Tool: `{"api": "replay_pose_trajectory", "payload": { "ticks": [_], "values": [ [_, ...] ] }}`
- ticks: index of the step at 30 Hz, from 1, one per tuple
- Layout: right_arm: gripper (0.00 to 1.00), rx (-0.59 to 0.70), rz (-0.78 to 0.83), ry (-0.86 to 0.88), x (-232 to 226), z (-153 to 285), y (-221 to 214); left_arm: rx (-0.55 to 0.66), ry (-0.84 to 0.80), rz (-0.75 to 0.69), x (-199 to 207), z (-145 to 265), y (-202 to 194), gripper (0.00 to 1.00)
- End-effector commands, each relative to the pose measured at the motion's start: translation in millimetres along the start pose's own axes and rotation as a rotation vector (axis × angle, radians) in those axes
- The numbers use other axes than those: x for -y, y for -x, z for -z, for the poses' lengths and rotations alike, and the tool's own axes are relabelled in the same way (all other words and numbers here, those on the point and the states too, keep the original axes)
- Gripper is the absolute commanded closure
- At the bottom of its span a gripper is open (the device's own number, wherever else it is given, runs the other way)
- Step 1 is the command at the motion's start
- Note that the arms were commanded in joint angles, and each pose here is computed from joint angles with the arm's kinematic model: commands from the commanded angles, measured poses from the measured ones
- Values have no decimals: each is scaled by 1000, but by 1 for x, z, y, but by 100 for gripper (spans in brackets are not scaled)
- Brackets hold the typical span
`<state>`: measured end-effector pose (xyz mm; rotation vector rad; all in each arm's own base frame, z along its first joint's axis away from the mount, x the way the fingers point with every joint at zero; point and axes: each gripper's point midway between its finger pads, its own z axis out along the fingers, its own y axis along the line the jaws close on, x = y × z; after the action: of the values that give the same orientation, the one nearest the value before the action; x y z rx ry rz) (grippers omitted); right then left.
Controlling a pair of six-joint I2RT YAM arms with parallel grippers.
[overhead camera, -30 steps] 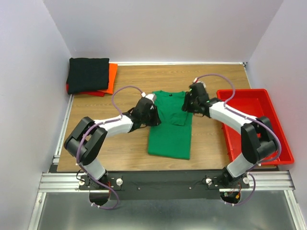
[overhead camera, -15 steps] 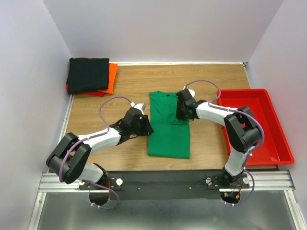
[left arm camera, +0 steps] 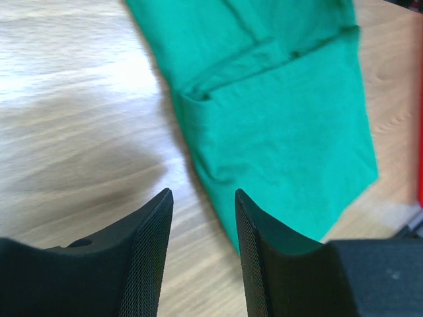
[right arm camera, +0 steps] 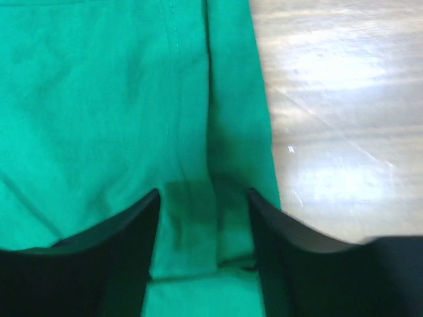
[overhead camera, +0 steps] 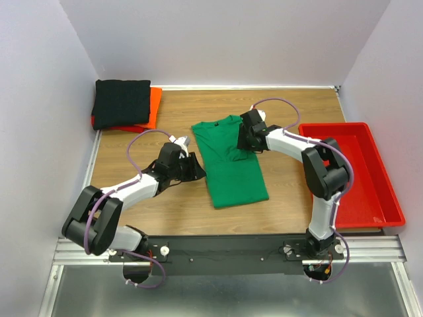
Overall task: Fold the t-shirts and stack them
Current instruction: Fold the tshirt
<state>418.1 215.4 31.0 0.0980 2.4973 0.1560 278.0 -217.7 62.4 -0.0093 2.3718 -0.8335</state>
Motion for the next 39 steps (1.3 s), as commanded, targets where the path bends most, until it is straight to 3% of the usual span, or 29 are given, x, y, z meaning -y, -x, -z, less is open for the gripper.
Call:
{"api": "replay_pose_trajectory", "payload": {
  "ticks": [1,8,16,23,29,39],
  "values": [
    [33,33,-18,28,5,47,11,-55,-113,3,17,13,-19,49],
    [30,-12,-65,76,35,105,-42,-156,-176,51,34,35,-75,44],
    [34,-117,-135,148,49,132,-103,-198,-202,87,55,40,-105,40],
    [38,-179,-164,131,61,131,-134,-199,-154,112,51,32,-111,43],
    [47,-232,-180,134,67,133,-158,-235,-147,119,51,23,-122,50],
    [49,-289,-205,117,77,132,-184,-248,-140,121,52,16,-129,57]
  ]
}}
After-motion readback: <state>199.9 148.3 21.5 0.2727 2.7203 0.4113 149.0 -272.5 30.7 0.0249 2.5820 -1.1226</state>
